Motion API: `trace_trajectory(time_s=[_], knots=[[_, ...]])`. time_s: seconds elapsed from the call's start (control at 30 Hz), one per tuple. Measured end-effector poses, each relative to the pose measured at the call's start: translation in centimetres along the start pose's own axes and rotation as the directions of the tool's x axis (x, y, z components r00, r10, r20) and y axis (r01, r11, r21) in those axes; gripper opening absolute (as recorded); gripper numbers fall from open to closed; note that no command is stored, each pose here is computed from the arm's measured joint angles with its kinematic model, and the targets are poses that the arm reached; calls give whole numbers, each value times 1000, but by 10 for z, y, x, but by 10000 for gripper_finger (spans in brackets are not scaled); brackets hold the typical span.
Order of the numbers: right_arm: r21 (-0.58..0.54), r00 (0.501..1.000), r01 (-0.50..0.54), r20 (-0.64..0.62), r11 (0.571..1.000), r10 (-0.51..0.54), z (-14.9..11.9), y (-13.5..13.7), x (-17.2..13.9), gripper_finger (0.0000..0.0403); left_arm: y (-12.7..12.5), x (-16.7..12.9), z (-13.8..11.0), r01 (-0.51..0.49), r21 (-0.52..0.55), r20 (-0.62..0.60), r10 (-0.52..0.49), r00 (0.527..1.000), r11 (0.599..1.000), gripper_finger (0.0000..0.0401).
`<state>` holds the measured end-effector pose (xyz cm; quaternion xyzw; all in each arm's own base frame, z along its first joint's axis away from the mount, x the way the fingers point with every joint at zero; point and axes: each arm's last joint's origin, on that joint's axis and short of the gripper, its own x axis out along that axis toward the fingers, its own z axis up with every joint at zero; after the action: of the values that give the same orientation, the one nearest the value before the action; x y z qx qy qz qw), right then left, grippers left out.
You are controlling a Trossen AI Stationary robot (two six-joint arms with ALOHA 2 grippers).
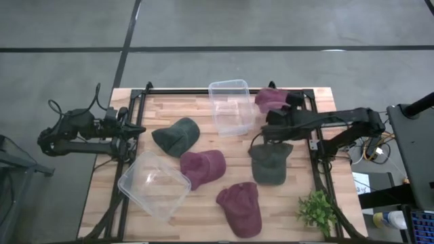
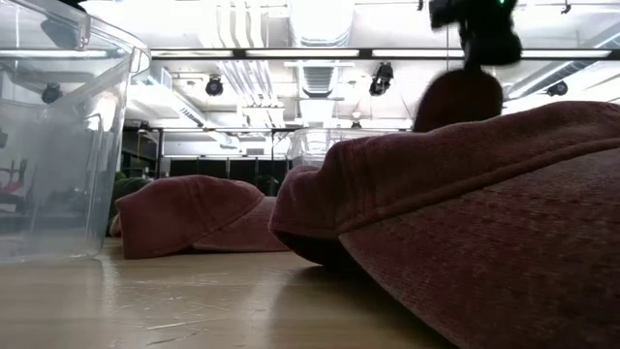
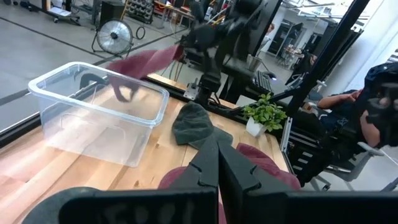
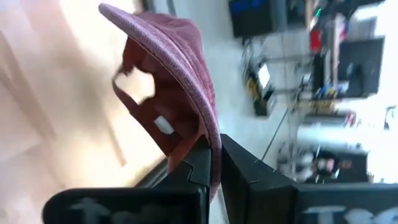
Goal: Pick & Place hat
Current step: Put the dark red cap into the top transparent bin
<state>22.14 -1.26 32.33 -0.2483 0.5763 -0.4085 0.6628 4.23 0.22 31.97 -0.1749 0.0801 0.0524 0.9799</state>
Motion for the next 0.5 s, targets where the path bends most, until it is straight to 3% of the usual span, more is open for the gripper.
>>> trace_trajectory(time_s=[0.1,0.27,0.5], knots=[[-58,997,21,73,998,-17,10,-20,-16,12,0,0,0,0,0,0,0,1000,1000,0],[-136,979,153,154,979,-132,36,-44,-35,12,0,0,0,-1,0,0,1,1000,1000,0],[-168,967,194,198,967,-159,86,-48,-49,12,0,0,0,0,0,0,0,1000,1000,0]])
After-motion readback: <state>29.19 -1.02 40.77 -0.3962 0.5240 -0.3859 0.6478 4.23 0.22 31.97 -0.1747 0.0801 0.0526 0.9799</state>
